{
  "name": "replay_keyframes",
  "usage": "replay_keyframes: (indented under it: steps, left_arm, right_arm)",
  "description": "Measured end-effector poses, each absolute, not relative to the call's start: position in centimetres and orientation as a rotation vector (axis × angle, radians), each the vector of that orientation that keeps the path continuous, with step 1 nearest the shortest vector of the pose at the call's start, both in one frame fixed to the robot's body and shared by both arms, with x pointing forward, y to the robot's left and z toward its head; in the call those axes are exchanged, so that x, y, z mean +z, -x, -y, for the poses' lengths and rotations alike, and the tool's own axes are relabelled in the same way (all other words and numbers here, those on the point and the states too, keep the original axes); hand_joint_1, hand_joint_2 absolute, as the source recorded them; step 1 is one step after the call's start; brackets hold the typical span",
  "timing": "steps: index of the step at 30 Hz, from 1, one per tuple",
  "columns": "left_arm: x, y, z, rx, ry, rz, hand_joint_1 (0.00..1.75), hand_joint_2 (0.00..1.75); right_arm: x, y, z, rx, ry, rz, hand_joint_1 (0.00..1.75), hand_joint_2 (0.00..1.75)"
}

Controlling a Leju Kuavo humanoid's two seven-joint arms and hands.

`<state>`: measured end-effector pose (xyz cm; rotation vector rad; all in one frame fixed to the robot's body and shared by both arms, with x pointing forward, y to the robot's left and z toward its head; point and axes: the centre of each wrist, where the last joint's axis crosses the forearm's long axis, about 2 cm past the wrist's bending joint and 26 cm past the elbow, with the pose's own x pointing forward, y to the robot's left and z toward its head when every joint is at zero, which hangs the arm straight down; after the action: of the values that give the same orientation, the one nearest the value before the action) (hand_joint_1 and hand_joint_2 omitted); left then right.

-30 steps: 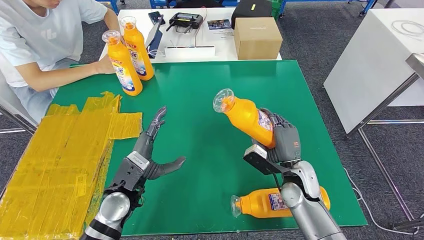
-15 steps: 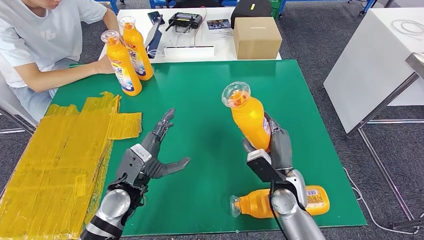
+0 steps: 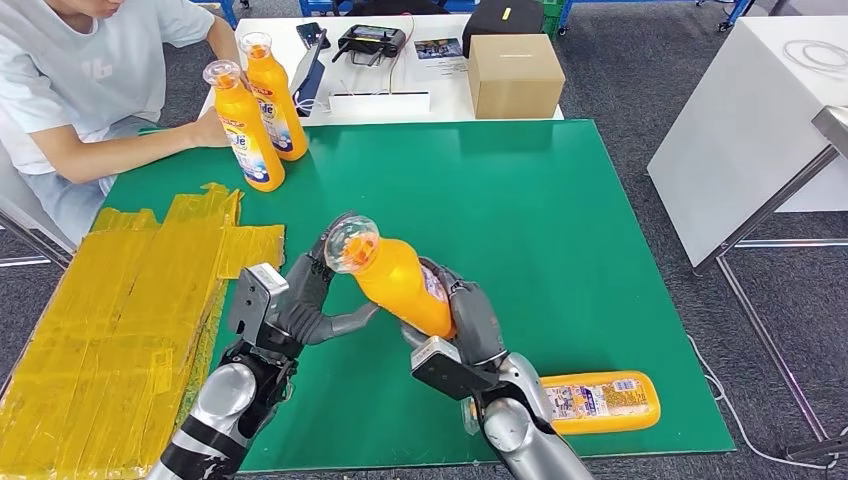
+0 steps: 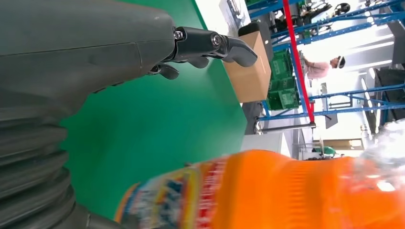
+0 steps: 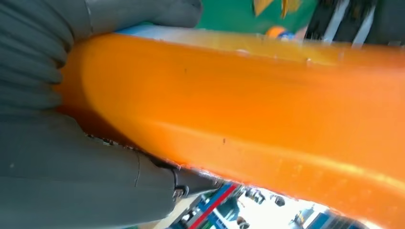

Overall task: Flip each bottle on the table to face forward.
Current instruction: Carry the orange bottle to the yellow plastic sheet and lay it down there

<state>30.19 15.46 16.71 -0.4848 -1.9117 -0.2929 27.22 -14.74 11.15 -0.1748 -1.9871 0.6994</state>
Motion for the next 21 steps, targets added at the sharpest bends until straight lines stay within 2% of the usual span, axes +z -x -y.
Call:
replay_keyframes:
  steps: [21]
  left_arm:
    - [16.4,-30.5,-15.6,-0.285,0.505,1.883,0.00,1.75]
  right_arm:
    - [11.0,-27.8,12.6,0.785,0.128,1.976,1.75,1.75]
